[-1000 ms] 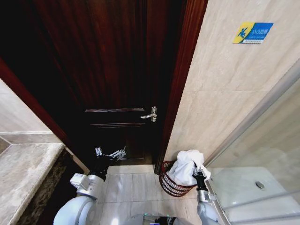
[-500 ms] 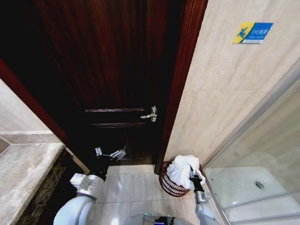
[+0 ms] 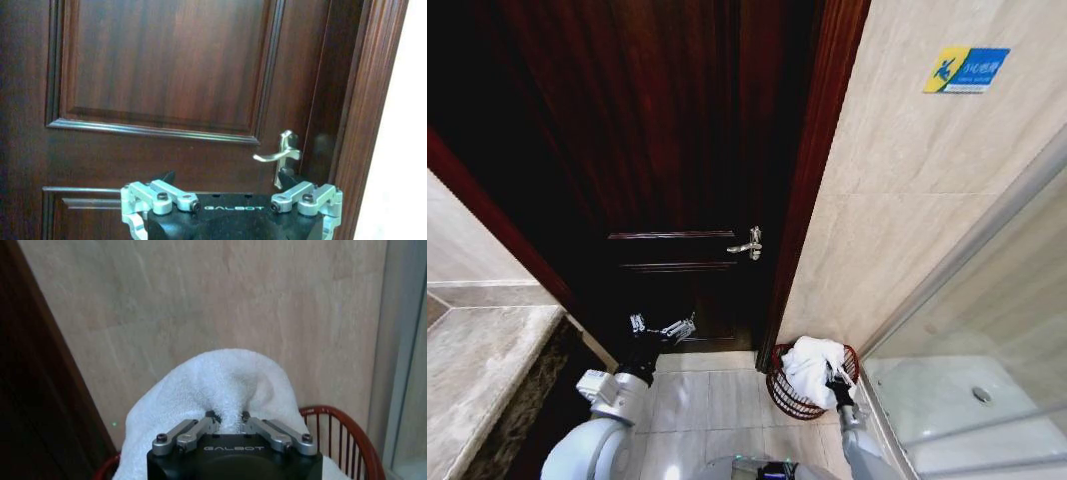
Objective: Discard the used towel into the hamper.
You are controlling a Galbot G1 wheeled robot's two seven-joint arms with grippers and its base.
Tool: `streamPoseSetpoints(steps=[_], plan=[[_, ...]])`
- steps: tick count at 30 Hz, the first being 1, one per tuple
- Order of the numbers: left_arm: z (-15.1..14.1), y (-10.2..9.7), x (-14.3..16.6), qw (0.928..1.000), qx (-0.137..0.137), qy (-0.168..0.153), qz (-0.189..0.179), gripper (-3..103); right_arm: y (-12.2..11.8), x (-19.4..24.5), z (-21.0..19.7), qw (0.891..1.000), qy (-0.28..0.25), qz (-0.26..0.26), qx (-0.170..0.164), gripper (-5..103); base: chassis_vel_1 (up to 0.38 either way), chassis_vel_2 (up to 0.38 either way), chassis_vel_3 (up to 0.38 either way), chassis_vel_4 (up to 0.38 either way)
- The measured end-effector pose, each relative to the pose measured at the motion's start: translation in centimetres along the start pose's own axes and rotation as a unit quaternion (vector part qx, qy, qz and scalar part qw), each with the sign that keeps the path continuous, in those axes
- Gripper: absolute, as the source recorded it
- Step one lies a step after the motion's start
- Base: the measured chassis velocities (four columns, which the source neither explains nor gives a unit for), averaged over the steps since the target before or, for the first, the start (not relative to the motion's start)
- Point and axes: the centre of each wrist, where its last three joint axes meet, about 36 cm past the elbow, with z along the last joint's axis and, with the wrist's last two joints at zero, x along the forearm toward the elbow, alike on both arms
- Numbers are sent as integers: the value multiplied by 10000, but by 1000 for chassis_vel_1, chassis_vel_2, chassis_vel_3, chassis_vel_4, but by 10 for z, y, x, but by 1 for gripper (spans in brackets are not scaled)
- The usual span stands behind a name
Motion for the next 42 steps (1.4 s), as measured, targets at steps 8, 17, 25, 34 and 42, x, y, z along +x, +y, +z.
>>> streamPoseSetpoints(steps=[8, 17, 25, 34, 42], plan=[[0, 0, 0, 10000, 0, 0, 0, 100, -14, -8, 3, 9988, 453, -8, 172, 12, 0, 0, 0, 0], [0, 0, 0, 10000, 0, -1, 0, 100, -29, -29, -7, 9924, 1068, -228, 560, 12, 0, 0, 0, 0], [0, 0, 0, 10000, 0, -1, 0, 100, -59, -70, -51, 9763, 1814, -330, 1137, 12, 0, 0, 0, 0], [0, 0, 0, 10000, 0, 0, 0, 100, -75, -96, -85, 9369, 2790, -580, 2026, 12, 0, 0, 0, 0], [0, 0, 0, 10000, 0, 0, 0, 100, -67, -91, -74, 9041, 3405, -490, 2535, 12, 0, 0, 0, 0]])
